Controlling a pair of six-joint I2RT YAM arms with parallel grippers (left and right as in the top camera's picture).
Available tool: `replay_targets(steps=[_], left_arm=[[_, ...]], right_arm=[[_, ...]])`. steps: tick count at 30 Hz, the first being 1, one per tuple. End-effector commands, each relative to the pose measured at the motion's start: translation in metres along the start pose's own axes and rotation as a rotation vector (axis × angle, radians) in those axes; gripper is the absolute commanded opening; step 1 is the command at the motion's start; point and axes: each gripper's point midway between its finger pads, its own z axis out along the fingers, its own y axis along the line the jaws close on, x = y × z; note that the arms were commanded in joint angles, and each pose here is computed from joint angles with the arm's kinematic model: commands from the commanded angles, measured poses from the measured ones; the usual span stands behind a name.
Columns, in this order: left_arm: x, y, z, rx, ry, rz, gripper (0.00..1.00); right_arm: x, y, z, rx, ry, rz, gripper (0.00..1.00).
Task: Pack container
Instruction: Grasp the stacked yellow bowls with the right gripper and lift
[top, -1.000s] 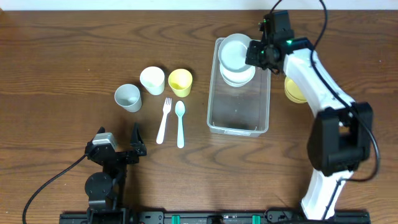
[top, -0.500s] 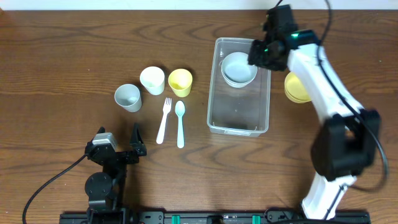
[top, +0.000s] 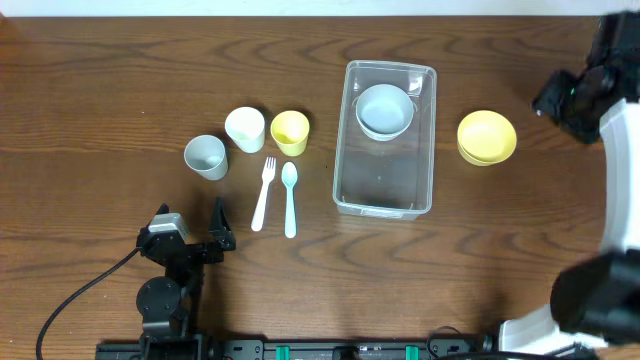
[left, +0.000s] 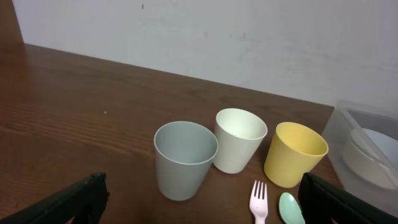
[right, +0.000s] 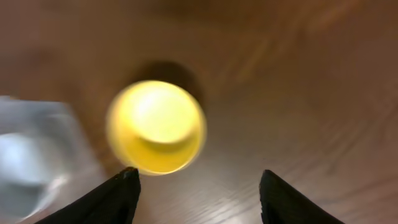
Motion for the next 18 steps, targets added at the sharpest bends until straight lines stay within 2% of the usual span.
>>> replay_targets(steps=[1, 5, 10, 12, 13, 14, 15, 17, 18], left_arm=[[0.016, 0.0, 0.001, 0.011, 0.054, -0.011, 0.98], [0.016, 0.0, 0.001, 0.011, 0.054, -0.011, 0.98], [0.016, 0.0, 0.001, 0.011, 0.054, -0.011, 0.98], [0.016, 0.0, 0.001, 0.011, 0.054, -0.011, 0.98], [0.016, 0.0, 0.001, 0.011, 0.054, -0.011, 0.98], [0.016, 0.0, 0.001, 0.011, 0.054, -0.011, 0.98], [0.016, 0.0, 0.001, 0.011, 0.054, -0.011, 0.98], [0.016, 0.0, 0.001, 0.011, 0.054, -0.011, 0.98], [0.016, 0.0, 0.001, 0.011, 0.054, -0.011, 0.98]], right_arm=[[0.026, -0.012, 0.053, 0.032, 0.138, -0.003, 0.62], [0.039, 0.007, 0.091, -0.073, 0.195, -0.075, 0.67], [0.047, 0.008, 0.125, -0.062, 0.23, -0.08, 0.61], [0.05, 0.006, 0.134, -0.055, 0.247, -0.079, 0.49], [0.052, 0.006, 0.137, -0.051, 0.255, -0.079, 0.41], [0.053, 0.005, 0.14, -0.048, 0.261, -0.079, 0.27], [0.053, 0.005, 0.14, -0.048, 0.262, -0.078, 0.2], [0.052, 0.004, 0.139, -0.042, 0.254, -0.079, 0.11], [0.05, 0.004, 0.136, -0.039, 0.244, -0.08, 0.1]])
